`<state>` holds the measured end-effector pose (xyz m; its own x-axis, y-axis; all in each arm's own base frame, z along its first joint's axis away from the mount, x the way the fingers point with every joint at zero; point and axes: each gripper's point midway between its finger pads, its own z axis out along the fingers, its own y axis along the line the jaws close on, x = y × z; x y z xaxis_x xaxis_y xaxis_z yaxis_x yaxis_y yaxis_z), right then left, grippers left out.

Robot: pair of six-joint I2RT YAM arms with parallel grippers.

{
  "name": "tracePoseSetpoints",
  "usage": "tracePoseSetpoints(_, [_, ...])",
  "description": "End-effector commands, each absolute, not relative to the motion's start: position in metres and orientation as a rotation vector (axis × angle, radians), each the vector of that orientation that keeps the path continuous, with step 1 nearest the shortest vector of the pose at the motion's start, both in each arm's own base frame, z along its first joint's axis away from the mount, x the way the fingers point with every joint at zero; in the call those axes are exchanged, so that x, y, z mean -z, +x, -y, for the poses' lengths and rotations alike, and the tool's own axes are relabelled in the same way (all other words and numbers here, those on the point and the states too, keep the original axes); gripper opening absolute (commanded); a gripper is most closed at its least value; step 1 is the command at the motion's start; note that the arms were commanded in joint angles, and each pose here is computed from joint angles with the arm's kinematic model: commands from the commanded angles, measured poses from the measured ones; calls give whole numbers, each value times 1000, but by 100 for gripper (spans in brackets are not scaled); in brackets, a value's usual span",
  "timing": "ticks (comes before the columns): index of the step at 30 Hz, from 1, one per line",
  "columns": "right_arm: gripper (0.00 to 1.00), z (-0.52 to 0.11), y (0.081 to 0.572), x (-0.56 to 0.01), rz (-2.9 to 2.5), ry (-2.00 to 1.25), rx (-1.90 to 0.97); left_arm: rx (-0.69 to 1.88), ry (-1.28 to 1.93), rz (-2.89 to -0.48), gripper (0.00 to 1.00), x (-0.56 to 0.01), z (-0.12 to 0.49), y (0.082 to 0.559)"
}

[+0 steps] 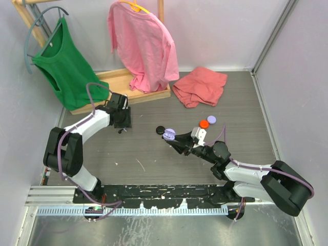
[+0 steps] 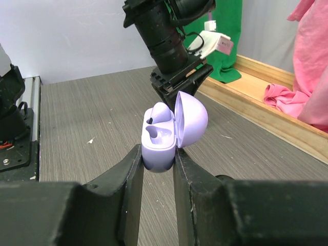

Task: Insert the wireless bluetooth earbuds into the charging case
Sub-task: Pick up the earbud from the center of the board.

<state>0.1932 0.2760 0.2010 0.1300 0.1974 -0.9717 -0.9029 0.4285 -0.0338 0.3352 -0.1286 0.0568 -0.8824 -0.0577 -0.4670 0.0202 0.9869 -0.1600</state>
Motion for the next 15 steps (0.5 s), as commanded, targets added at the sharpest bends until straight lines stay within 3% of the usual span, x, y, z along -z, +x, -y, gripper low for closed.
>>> tracePoseSetpoints(1, [1, -273, 191, -223, -1070, -747, -915, 124, -76, -2581, 42, -79, 114, 347])
tracePoseSetpoints(15, [1, -272, 191, -222, -1072, -748, -912, -19, -63, -2665, 42, -46, 105, 370])
